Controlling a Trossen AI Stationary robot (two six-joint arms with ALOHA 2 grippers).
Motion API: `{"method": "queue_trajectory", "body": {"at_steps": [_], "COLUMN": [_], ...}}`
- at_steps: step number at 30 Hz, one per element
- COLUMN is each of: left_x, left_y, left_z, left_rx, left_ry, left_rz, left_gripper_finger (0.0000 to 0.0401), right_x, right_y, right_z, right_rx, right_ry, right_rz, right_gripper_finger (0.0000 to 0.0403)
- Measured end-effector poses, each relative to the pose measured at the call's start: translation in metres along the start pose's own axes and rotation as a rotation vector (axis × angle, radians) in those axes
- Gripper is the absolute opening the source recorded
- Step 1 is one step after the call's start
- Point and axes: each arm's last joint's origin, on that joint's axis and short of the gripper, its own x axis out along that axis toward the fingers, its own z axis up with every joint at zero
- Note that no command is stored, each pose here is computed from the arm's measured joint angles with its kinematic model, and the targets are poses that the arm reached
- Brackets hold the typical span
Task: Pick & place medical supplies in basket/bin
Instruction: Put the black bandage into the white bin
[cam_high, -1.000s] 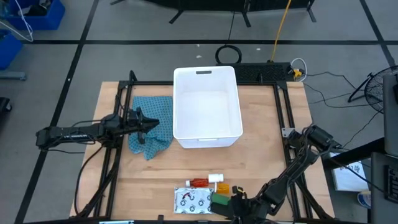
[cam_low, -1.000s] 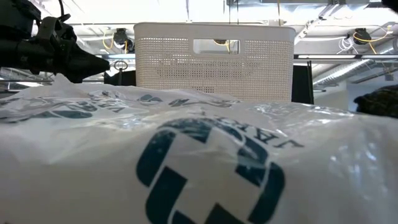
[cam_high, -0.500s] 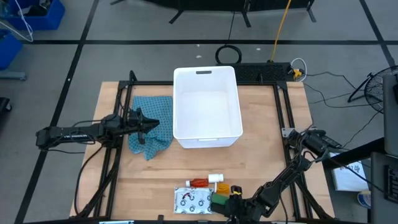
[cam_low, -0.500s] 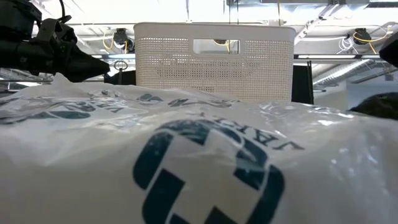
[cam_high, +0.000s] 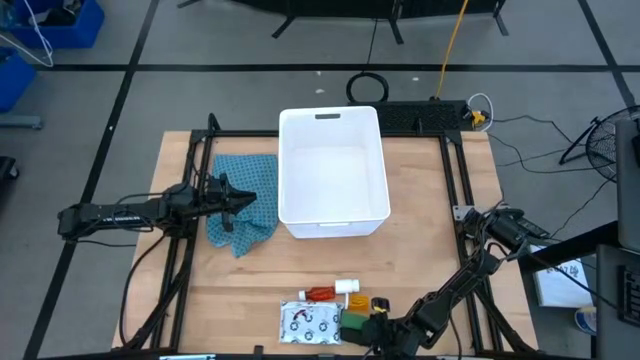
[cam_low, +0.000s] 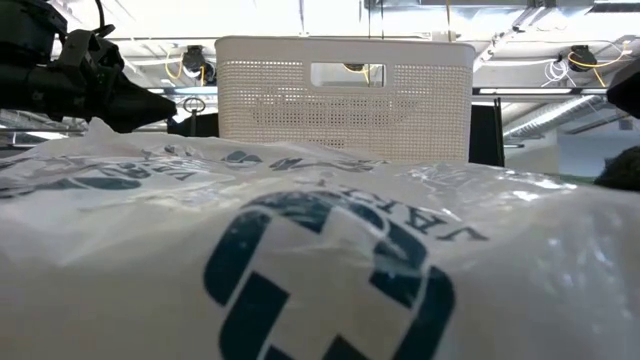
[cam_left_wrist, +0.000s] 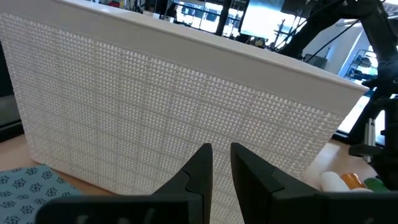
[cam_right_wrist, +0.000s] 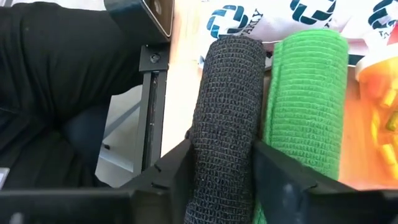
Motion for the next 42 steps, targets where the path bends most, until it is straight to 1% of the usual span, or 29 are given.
{"method": "queue_trajectory", "body": {"at_steps": [5,8,13,15,18,21,25,28,32,35,38,40,42], "left_x": [0.000,0.000,0.000,0.000,0.000,0.000,0.000,0.000,0.000,0.000,0.000,0.000,0.000], "left_y": [0.000,0.000,0.000,0.000,0.000,0.000,0.000,0.000,0.000,0.000,0.000,0.000,0.000], "left_z": [0.000,0.000,0.000,0.000,0.000,0.001,0.001,0.001,0.001,0.001,0.000,0.000,0.000], "left_rx": [0.001,0.001,0.001,0.001,0.001,0.000,0.001,0.014,0.033,0.042,0.042,0.042,0.042], "left_ry": [0.000,0.000,0.000,0.000,-0.001,-0.006,-0.007,-0.007,-0.007,-0.006,-0.004,-0.002,0.001], "left_rz": [0.000,0.000,0.000,0.000,0.000,0.000,-0.001,0.000,0.000,0.000,0.000,0.001,0.002], "left_gripper_finger": [0.0063,0.0063,0.0063,0.0063,0.0063,0.0063,0.0063,0.0063,0.0063,0.0063,0.0063,0.0063,0.0063], "right_x": [0.000,0.000,-0.016,-0.029,-0.054,-0.079,-0.123,-0.151,-0.174,-0.179,-0.179,-0.177,-0.173], "right_y": [-0.001,-0.001,0.000,0.002,0.003,0.001,-0.005,-0.020,-0.053,-0.087,-0.120,-0.136,-0.146], "right_z": [0.000,0.000,0.007,0.015,0.028,0.040,0.054,0.056,0.052,0.038,0.019,0.008,-0.002], "right_rx": [-0.009,-0.015,-0.049,-0.052,-0.079,-0.170,-0.358,-0.499,-0.573,-0.548,-0.474,-0.449,-0.471], "right_ry": [-0.029,-0.041,-0.057,-0.095,-0.185,-0.256,-0.379,-0.437,-0.560,-0.640,-0.754,-0.832,-0.872], "right_rz": [-0.030,-0.037,-0.012,0.017,0.018,0.020,-0.014,-0.023,-0.009,0.048,0.106,0.131,0.136], "right_gripper_finger": [0.0068,0.0040,0.0040,0.0041,0.0050,0.0051,0.0048,0.0047,0.0047,0.0047,0.0047,0.0047,0.0047]}}
